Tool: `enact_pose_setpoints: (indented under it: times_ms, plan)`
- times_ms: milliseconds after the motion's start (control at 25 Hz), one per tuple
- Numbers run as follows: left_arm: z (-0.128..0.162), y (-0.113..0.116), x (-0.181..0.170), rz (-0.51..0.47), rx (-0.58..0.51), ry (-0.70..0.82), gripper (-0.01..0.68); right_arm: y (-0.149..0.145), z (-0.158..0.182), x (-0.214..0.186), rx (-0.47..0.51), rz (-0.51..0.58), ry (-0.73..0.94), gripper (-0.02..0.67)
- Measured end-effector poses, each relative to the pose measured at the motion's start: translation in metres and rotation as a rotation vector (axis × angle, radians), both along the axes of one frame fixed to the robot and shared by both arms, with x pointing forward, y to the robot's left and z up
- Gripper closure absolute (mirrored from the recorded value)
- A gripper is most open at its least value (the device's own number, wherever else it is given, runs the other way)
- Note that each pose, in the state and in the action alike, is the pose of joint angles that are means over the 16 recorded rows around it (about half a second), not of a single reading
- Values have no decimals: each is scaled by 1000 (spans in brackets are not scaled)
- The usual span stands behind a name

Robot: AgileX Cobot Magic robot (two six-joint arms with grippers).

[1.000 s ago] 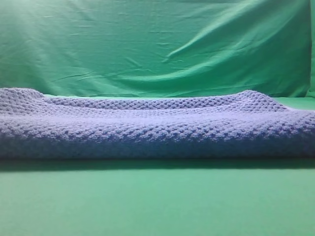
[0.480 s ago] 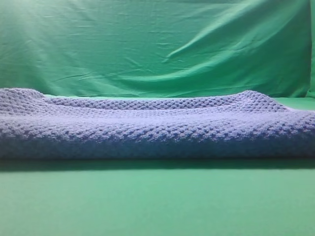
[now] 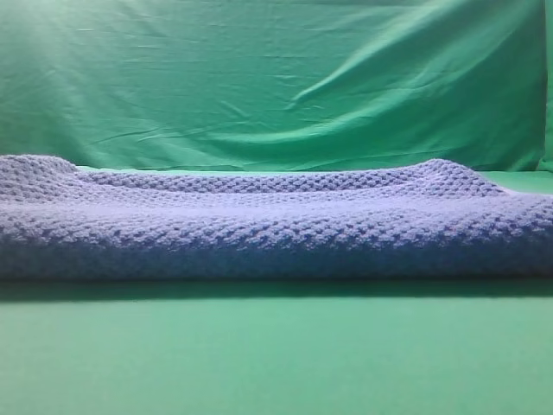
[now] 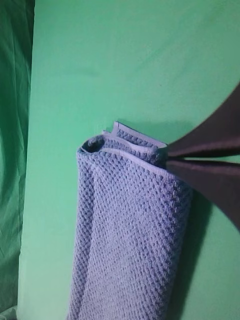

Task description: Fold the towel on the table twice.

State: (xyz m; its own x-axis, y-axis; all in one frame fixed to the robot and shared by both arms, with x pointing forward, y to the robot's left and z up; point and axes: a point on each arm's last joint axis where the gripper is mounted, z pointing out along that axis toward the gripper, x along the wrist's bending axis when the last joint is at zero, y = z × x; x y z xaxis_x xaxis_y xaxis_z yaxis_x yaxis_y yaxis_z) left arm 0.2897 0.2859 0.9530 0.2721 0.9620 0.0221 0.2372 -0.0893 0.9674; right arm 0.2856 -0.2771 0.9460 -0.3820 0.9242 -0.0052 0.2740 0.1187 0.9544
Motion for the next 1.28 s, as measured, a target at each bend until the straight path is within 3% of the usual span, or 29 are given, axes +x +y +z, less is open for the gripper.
enact_pose_setpoints:
  times_ms: [600,1280]
  plan:
    - [0,3,1,44,18,-3,673,-1,0,0,1,-19,3,649]
    - [0,8,2,148,20,-3,673,-12,0,4,2,-255,3,649]
